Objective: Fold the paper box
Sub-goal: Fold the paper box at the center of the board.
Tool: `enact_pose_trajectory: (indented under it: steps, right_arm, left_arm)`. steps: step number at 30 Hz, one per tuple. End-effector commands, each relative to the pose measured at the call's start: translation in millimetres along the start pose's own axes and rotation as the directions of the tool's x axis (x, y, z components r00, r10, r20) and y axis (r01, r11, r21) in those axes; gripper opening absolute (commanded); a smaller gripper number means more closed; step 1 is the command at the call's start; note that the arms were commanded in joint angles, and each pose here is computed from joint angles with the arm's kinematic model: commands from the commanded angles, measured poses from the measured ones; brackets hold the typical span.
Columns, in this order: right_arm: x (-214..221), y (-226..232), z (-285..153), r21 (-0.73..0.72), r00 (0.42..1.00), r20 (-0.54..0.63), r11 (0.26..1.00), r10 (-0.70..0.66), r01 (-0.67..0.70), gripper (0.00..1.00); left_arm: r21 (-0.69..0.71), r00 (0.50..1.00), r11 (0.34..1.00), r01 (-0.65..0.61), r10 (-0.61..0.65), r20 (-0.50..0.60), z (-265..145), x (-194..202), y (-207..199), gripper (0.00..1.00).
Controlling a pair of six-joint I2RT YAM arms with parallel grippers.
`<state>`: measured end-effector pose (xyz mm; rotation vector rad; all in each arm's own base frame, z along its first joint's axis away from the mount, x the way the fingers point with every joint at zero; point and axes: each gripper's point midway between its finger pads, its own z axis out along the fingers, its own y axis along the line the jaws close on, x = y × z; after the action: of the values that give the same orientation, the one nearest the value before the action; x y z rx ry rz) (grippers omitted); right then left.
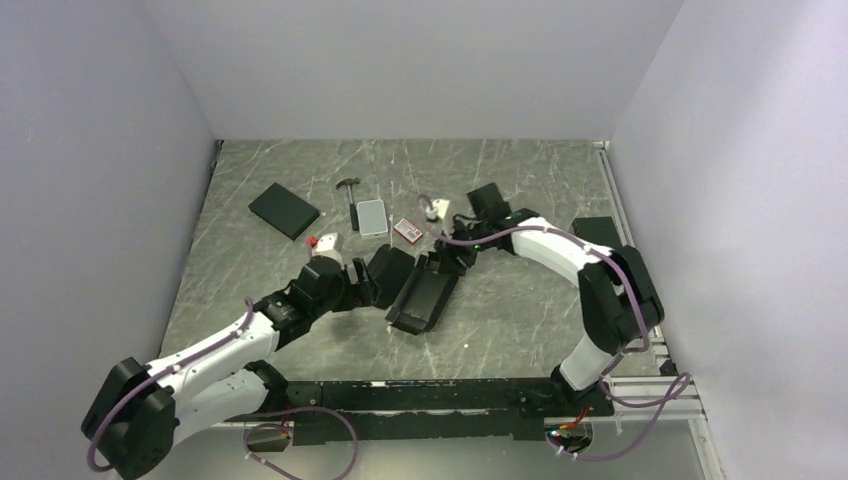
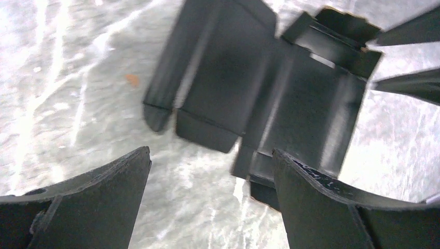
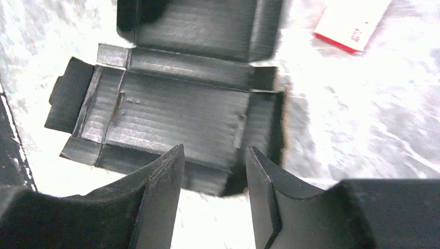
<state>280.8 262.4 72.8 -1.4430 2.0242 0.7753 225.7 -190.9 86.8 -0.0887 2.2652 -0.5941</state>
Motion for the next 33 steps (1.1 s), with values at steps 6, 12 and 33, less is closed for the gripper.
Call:
enact_pose_trajectory:
  steps: [6, 12, 33]
  right_arm:
    - [-22, -34, -68, 0.019, 0.926, 0.256, 0.956, 0.278, -0.292, 0.62]
    - [17, -15, -57, -0.058, 0.819, 0.261, 0.855, 0.511, -0.515, 0.74]
    - [30, 0, 6, -0.250, 0.518, 0.185, 0.550, 0.835, -0.797, 0.05]
  left_arm:
    - [-0.041, 0.982, 0.983, 0.181, -0.182, -0.040, 16, -14, 32, 0.92]
    - [0.035, 0.975, 0.976, 0.216, -0.213, -0.069, 27, -26, 30, 0.92]
    - [0.157, 0.970, 0.958, 0.241, -0.231, -0.080, 43, -29, 30, 0.84]
